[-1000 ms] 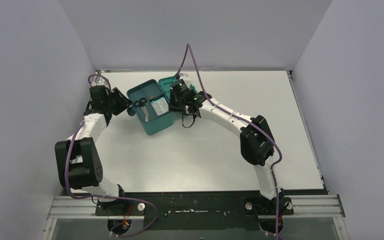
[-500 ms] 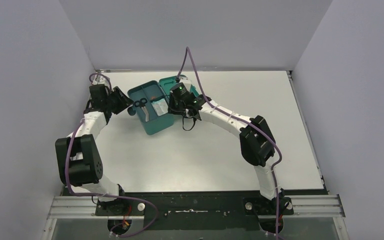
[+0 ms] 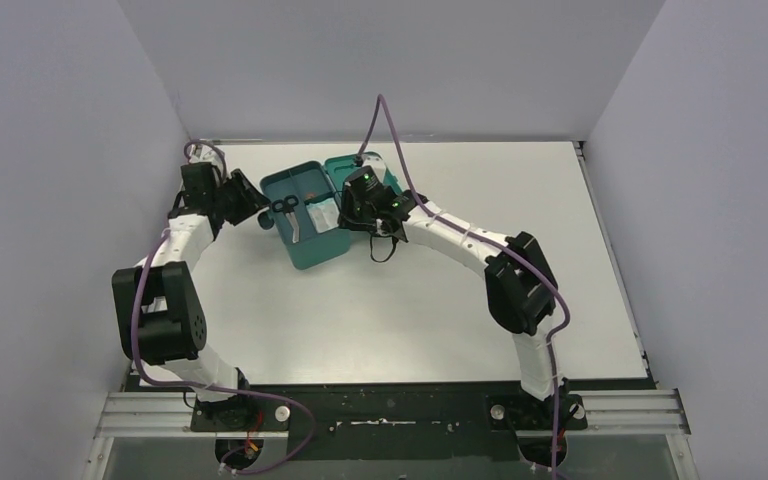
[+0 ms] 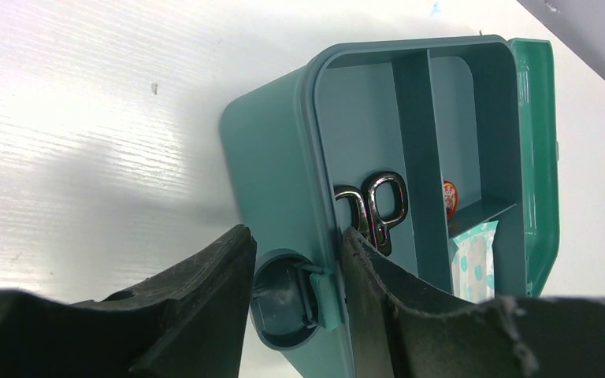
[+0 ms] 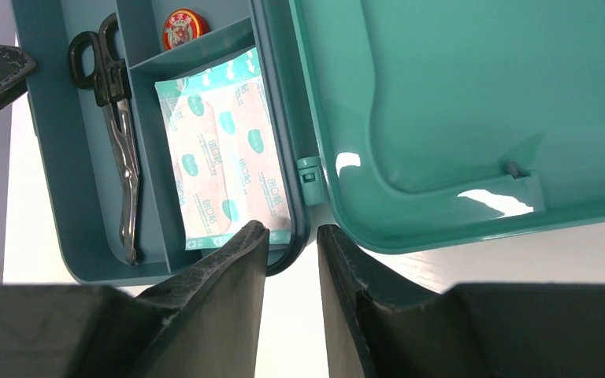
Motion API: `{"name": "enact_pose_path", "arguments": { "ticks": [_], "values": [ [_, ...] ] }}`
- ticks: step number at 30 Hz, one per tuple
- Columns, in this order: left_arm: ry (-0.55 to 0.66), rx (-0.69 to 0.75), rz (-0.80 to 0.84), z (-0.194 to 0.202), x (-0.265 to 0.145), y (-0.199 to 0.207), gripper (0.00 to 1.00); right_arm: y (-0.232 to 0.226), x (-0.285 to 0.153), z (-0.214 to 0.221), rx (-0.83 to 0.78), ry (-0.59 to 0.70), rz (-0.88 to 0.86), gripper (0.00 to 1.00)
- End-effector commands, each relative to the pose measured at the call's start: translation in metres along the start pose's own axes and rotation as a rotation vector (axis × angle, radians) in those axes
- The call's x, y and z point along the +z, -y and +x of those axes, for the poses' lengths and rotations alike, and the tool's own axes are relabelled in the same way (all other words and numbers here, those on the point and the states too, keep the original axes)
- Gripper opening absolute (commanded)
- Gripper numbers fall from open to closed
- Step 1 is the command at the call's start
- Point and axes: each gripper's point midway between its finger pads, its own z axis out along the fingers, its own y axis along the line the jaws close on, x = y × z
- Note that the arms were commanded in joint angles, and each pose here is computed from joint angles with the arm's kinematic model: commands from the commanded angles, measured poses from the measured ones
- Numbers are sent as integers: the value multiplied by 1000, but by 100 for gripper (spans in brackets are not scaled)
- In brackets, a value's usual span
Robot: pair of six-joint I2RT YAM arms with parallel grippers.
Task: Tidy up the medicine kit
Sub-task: Place the medicine box compartment inside the medicine box, then close the medicine box at the center of the board.
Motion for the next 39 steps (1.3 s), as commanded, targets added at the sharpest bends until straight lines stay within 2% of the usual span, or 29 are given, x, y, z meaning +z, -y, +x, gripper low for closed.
{"name": "enact_pose_path", "arguments": {
  "ticks": [1, 4, 6, 8, 10, 14, 19, 21, 24, 27, 31, 39],
  "values": [
    [-51, 40, 1, 11, -15, 9, 42, 7, -37, -14, 2, 7, 8, 31],
    [-66, 17, 41, 16, -21, 18, 42, 2, -50, -19, 17, 24, -23, 31],
    [-54, 11, 39, 13, -27, 21, 45, 0, -57, -22, 28, 30, -44, 33],
    [-19, 17, 18, 2, -34, 22, 54, 0, -64, -26, 34, 44, -51, 43],
    [24, 24, 25, -12, -41, 30, 58, 1, -72, -32, 41, 62, -48, 51],
    [109, 34, 56, -42, -53, 50, 60, 9, -87, -48, 23, 128, -43, 57],
    [271, 120, 128, -73, -71, 91, 60, 39, -96, -59, 59, 193, -18, 82],
    [286, 145, 168, -76, -72, 106, 59, 52, -97, -64, 81, 216, -8, 90],
    [241, 167, 233, -67, -63, 125, 58, 70, -101, -74, 92, 266, 9, 99],
    [156, 188, 300, -46, -47, 142, 54, 85, -100, -76, 119, 285, -36, 100],
    [65, 204, 343, -23, -25, 150, 48, 82, -102, -77, 129, 305, -150, 100],
    [-2, 213, 357, -4, 2, 148, 38, 81, -93, -71, 128, 277, -168, 98]
  ]
}}
